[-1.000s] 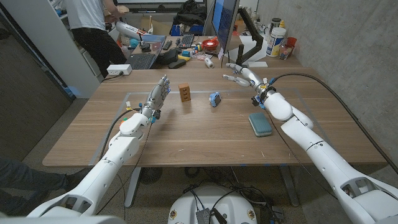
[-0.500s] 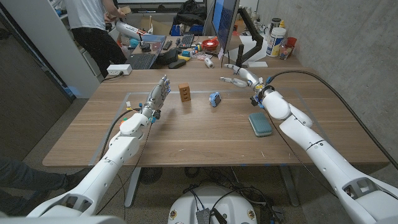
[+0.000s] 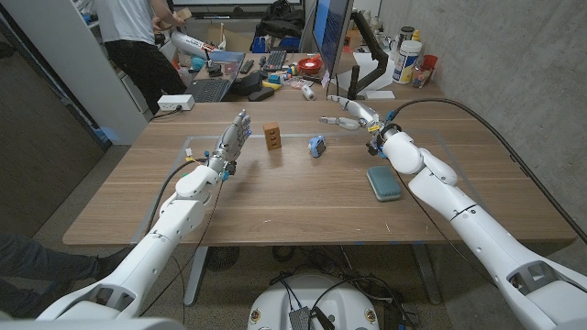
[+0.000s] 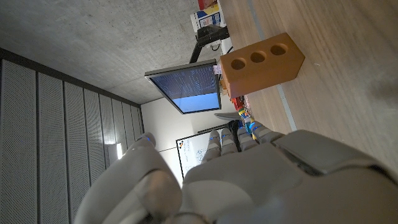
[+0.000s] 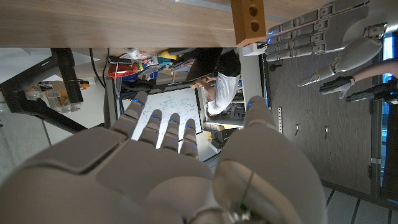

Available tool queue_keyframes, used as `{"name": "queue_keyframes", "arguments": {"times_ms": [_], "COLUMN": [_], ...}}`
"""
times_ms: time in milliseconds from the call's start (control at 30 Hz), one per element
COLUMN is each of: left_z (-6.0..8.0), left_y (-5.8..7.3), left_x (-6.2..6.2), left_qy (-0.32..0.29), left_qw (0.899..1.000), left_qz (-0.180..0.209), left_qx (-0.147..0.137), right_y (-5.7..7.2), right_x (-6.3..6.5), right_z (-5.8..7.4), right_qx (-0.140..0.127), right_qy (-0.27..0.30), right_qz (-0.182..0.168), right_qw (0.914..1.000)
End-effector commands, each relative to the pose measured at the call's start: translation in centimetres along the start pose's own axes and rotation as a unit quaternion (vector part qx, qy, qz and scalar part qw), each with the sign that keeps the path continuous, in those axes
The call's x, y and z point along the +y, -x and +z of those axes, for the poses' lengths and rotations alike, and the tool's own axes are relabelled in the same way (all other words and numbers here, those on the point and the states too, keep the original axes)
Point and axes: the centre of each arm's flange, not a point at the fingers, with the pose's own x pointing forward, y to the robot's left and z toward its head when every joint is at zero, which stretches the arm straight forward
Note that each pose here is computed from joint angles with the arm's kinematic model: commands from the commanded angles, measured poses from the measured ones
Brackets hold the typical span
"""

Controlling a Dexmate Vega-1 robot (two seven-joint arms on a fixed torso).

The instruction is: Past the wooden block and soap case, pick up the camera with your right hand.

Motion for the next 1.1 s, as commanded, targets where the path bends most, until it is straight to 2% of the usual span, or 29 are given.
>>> {"name": "queue_keyframes", "arguments": {"times_ms": [33, 400, 1100], "left_z": [0.1, 0.2, -0.3], "left_y": [-0.1, -0.3, -0.4], "left_x": [0.0, -0.3, -0.4], "left_qy": [0.001, 0.002, 0.011], "left_qw": [1.000, 1.000, 1.000], "left_qz": [-0.003, -0.006, -0.005], "left_qx": [-0.003, -0.004, -0.003], "right_y": [-0.3, -0.8, -1.7], "right_x": [0.3, 0.8, 1.8], "right_z": [1.0, 1.9, 2.4], "right_qx": [0.011, 0.025, 0.054], "right_qy": [0.028, 0.050, 0.090], "right_qz": [0.009, 0.018, 0.055], "right_qw": [0.9995, 0.9983, 0.9930]}}
